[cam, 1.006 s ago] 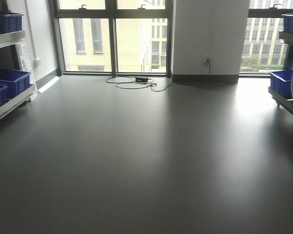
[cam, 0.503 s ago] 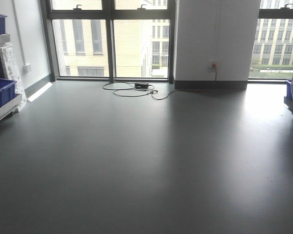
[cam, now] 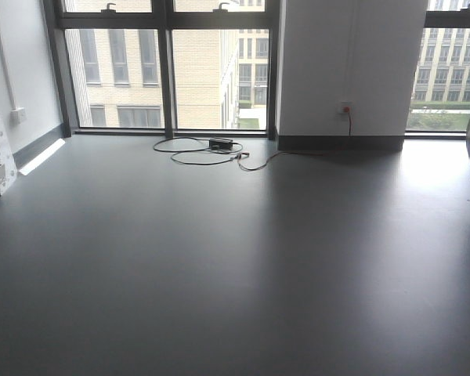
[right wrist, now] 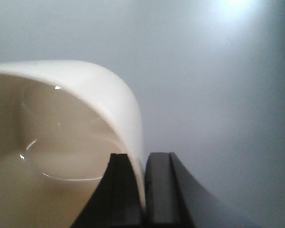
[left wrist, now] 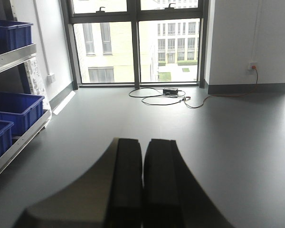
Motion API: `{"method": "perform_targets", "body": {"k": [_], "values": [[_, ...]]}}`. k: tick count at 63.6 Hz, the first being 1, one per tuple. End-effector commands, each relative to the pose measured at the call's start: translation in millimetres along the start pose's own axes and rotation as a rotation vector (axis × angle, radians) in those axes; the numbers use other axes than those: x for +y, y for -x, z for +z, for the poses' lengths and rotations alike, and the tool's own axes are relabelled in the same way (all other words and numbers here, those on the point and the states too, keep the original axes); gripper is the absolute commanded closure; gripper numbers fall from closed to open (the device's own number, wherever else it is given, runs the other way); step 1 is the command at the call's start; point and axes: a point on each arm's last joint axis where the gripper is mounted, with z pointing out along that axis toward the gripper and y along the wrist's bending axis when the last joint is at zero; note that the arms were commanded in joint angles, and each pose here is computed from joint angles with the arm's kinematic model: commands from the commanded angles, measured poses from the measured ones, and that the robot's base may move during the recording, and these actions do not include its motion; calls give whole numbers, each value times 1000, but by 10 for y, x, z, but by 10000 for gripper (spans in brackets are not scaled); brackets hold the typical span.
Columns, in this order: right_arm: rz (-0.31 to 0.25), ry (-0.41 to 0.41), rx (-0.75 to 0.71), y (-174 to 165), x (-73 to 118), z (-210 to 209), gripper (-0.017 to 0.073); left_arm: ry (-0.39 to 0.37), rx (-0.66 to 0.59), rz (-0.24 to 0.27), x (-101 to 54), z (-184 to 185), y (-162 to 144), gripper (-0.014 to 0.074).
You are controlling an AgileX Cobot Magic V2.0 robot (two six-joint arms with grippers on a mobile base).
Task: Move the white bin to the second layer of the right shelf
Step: 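Drive up to the roller shelf holding blue crates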
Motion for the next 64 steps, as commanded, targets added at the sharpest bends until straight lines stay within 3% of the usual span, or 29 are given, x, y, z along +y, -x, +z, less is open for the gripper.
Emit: {"method": "perform_targets", "body": {"k": [1,64], "values": [[-5,0,-102,131,2,-62,511,8,-63,-9,4,1,-40,509],[-2,4,-98,135,6,-52,511,8,-63,-9,4,1,-40,509]]}}
